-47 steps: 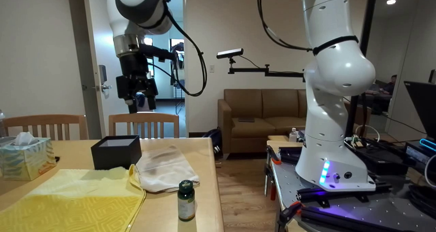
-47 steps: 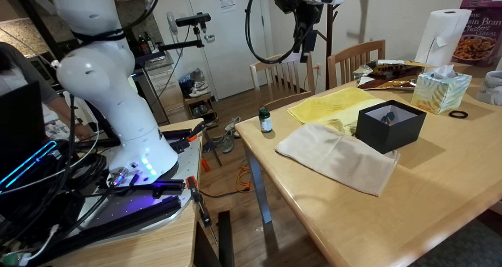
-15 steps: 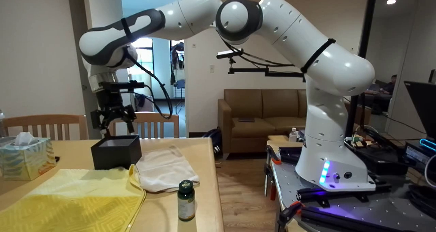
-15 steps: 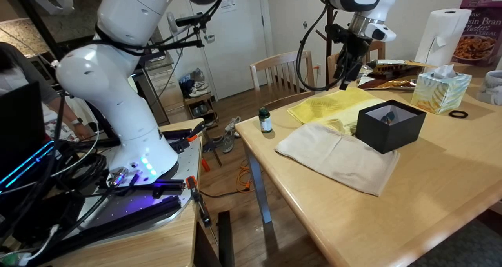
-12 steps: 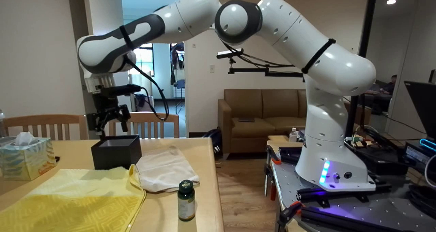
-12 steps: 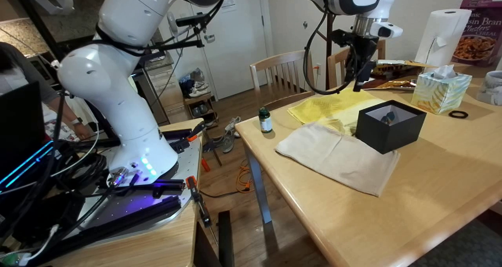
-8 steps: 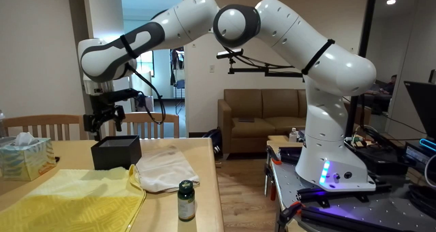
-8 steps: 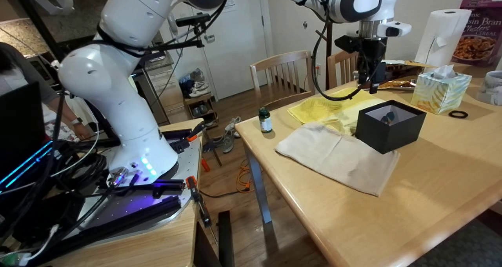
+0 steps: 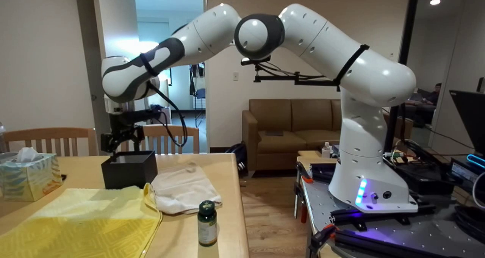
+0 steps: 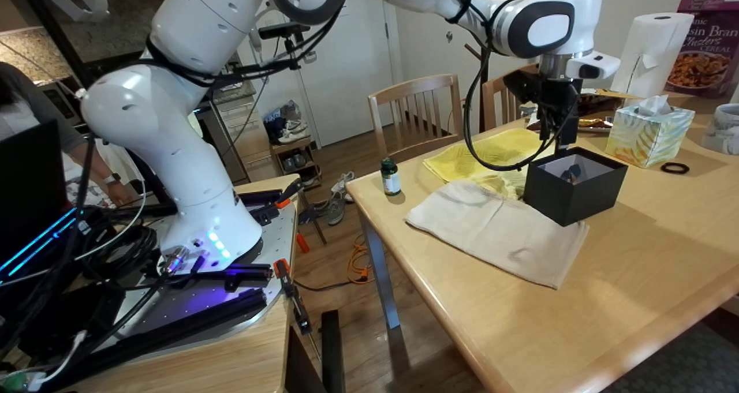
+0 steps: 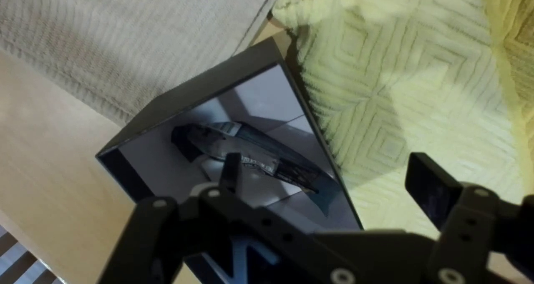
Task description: Turn the black box to the right
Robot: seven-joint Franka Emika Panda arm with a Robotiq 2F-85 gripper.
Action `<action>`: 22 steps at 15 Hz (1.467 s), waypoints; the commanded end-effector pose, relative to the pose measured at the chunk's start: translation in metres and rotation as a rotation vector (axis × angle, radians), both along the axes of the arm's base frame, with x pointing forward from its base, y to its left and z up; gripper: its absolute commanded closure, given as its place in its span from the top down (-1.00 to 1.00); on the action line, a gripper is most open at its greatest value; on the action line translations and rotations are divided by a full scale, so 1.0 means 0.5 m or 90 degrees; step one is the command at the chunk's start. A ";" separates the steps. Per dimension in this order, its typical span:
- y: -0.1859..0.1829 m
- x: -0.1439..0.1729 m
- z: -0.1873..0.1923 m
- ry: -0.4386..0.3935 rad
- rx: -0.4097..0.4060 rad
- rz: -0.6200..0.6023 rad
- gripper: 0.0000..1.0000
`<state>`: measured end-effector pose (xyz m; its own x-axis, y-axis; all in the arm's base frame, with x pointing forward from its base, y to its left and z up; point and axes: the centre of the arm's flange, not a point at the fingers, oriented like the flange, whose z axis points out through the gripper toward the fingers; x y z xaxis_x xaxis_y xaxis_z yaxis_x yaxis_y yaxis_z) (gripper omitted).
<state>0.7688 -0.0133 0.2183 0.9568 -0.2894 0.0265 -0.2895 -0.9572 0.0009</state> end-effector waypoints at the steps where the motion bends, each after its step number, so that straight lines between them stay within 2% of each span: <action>1: -0.027 0.006 -0.052 0.025 0.055 0.001 1.00; 4: -0.028 0.000 -0.083 0.064 0.073 0.023 1.00; 7: -0.023 -0.012 -0.092 0.134 0.080 0.105 1.00; 10: -0.019 -0.020 -0.085 0.173 0.092 0.156 1.00; 11: -0.020 -0.021 -0.082 0.177 0.093 0.165 0.83; 12: -0.020 -0.021 -0.080 0.182 0.093 0.173 0.47; 22: -0.032 -0.016 -0.072 0.175 0.108 0.194 -0.83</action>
